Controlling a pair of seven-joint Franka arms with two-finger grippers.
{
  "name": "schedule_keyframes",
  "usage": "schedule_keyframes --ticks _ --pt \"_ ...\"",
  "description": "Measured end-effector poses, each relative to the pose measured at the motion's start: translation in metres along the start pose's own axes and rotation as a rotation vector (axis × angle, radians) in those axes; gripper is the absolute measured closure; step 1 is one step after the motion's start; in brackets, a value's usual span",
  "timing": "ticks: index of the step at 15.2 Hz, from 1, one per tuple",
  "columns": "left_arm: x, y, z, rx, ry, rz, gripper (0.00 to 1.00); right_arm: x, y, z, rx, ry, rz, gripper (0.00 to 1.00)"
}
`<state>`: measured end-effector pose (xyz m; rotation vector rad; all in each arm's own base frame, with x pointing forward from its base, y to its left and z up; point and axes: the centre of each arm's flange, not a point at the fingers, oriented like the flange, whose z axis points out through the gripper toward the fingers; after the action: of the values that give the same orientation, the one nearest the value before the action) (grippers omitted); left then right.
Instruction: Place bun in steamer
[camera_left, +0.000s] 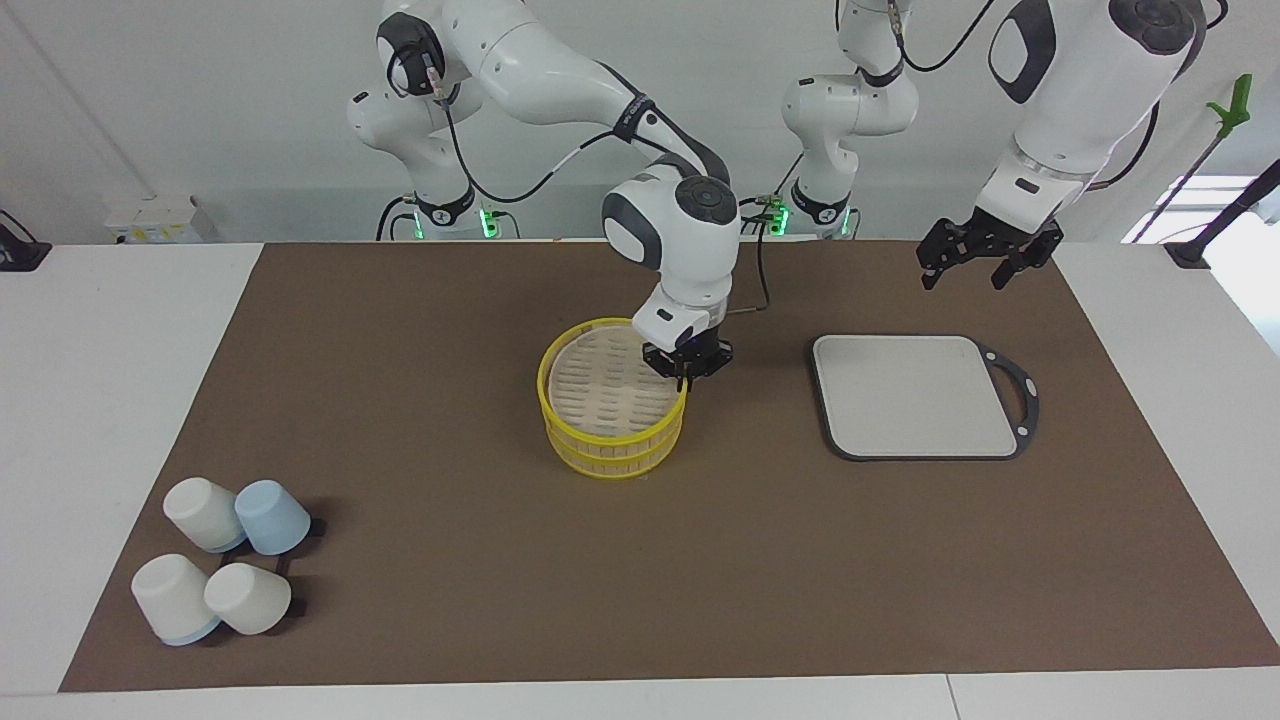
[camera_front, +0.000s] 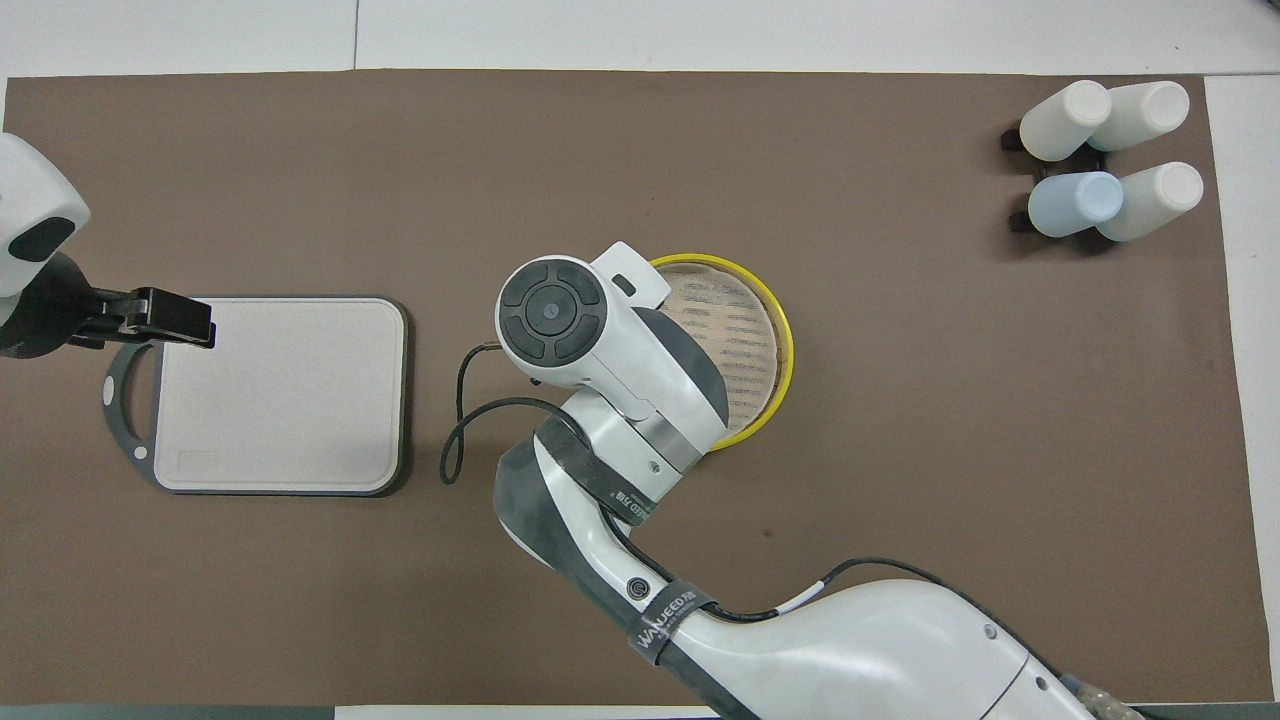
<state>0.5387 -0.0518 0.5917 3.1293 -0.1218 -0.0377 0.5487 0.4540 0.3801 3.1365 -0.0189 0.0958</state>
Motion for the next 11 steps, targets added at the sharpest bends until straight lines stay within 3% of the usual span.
schedule_keyframes --ticks 6,7,11 --pt "0.0 0.0 0.0 0.0 0.0 0.0 0.0 -0.0001 0.0002 0.0011 0.004 0.004 0.003 0.92" --pt "0.0 0.0 0.0 0.0 0.0 0.0 0.0 0.0002 0.0009 0.0018 0.003 0.004 0.004 0.87" --pt "-0.0001 0.0 -0.0001 0.0 0.0 0.0 0.0 0.0045 0.0065 0.0028 -0.001 0.003 0.014 0.45"
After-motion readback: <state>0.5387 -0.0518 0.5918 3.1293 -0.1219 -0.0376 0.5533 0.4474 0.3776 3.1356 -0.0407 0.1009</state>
